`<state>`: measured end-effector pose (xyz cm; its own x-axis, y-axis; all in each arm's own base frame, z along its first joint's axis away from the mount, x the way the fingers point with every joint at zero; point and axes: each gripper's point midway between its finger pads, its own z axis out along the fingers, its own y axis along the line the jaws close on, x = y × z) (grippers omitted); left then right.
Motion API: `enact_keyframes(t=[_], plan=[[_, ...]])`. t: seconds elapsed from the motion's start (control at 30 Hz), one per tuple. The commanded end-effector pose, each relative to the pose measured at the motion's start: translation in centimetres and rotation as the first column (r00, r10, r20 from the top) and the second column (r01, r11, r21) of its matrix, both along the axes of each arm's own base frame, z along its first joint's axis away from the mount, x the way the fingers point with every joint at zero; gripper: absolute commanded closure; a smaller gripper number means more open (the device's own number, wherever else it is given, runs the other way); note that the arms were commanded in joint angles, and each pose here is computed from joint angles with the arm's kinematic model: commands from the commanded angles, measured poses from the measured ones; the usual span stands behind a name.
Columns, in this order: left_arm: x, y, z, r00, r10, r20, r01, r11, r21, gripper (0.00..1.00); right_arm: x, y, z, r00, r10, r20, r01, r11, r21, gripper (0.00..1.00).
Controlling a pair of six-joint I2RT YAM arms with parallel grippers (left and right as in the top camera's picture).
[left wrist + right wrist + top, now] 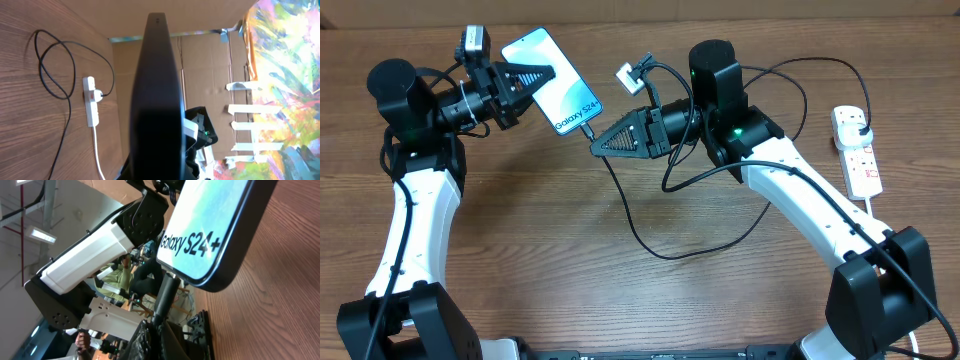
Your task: Plug charger to phone and switch on socket
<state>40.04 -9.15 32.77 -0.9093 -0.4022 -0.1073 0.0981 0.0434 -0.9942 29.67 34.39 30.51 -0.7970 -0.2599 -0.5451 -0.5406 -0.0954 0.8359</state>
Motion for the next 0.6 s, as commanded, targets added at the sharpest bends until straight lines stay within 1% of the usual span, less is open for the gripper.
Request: enact_keyframes(t=[0.0, 0.2, 0.27, 0.37, 0.4, 0.43, 0.53, 0.57], plan=[[-1.9, -2.0, 0.7, 0.991, -0.125, 0.042, 0.124, 0.992, 0.015, 0.96, 0.1, 0.1, 1.2, 0.999, -0.033, 0.041, 0.032, 0.999, 0.010, 0.92], [-1.6, -1.2, 0.7, 0.994, -0.101, 0.042, 0.101, 0.995, 0.015, 0.96, 0.1, 0.0, 1.1, 0.999, -0.028, 0.033, 0.028, 1.000, 0.008, 0.76], [-1.4, -0.6, 0.7, 0.995, -0.086, 0.047, 0.085, 0.996, 0.017, 0.96, 0.1, -0.1, 1.1, 0.999, -0.029, 0.034, 0.029, 1.000, 0.008, 0.73], [-1.2, 0.6, 0.7, 0.996, -0.054, 0.066, 0.053, 0.998, 0.026, 0.96, 0.1, -0.1, 1.1, 0.999, -0.030, 0.037, 0.030, 1.000, 0.009, 0.67], [-1.1, 1.1, 0.7, 0.994, -0.045, 0.095, 0.041, 0.998, 0.039, 0.96, 0.3, -0.2, 1.1, 0.999, -0.036, 0.038, 0.036, 0.999, 0.009, 0.62], [-1.1, 1.3, 0.7, 0.991, -0.044, 0.127, 0.038, 0.998, 0.053, 0.96, 0.6, -0.4, 1.1, 0.998, -0.045, 0.038, 0.044, 0.999, 0.008, 0.61], [-1.8, 1.2, 0.4, 0.968, -0.090, 0.232, 0.068, 0.992, 0.103, 0.96, 1.9, -1.4, 1.0, 0.995, -0.093, 0.036, 0.093, 0.996, 0.002, 0.59], [-2.2, 1.1, -0.2, 0.960, -0.120, 0.252, 0.093, 0.989, 0.116, 0.96, 2.9, -2.0, 0.6, 0.990, -0.136, 0.023, 0.137, 0.991, -0.014, 0.59]])
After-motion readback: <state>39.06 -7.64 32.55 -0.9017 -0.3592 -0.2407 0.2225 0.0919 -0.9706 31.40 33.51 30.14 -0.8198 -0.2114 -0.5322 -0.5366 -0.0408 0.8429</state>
